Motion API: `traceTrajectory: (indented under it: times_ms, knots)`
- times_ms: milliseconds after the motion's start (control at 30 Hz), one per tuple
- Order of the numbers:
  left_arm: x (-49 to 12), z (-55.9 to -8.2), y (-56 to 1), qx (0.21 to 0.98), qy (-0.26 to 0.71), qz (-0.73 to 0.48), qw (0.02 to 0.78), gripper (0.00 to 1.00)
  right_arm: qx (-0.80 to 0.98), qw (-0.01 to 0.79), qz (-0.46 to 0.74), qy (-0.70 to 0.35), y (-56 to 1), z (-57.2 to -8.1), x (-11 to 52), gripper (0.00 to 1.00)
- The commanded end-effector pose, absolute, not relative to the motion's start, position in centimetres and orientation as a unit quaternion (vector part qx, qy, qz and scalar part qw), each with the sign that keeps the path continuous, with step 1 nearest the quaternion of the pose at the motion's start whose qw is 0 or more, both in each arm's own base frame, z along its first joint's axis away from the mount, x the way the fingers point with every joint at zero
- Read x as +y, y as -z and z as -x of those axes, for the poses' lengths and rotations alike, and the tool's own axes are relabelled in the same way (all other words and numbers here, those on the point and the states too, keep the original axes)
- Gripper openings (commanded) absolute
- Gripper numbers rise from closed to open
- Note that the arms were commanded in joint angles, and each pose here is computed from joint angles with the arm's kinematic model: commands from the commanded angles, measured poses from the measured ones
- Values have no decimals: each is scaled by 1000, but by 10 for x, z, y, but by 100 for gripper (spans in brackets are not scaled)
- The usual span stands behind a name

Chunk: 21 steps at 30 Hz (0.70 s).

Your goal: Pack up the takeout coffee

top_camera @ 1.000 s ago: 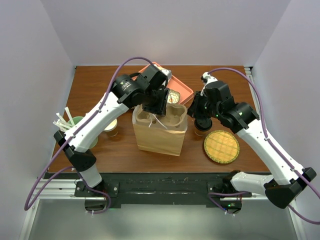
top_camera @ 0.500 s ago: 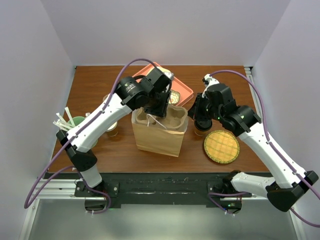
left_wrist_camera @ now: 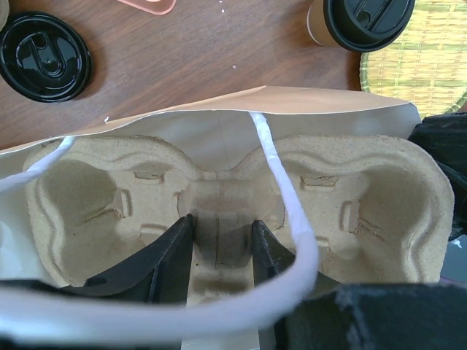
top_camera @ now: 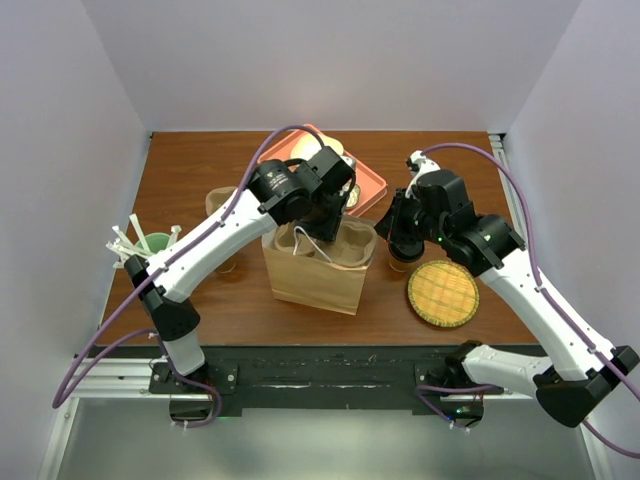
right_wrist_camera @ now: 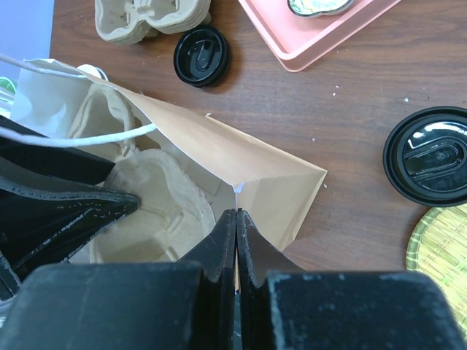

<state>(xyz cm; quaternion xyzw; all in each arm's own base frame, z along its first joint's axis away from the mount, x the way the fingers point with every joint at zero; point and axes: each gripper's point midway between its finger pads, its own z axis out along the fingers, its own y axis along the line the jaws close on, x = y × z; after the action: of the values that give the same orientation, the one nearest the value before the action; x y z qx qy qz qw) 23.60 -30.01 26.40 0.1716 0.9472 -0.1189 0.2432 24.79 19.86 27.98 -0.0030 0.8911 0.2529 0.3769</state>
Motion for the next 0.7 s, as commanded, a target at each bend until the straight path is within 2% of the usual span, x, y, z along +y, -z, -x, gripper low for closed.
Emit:
traceTrajectory:
  times_ms: [0, 667]
  knots:
    - [-295, -240, -266, 948, 105, -151, 261, 15, 884, 385, 2, -264, -286, -246, 199, 0]
    - [-283, -246, -260, 951, 72, -118, 275, 13, 881, 386, 14, -274, -288, -245, 203, 0]
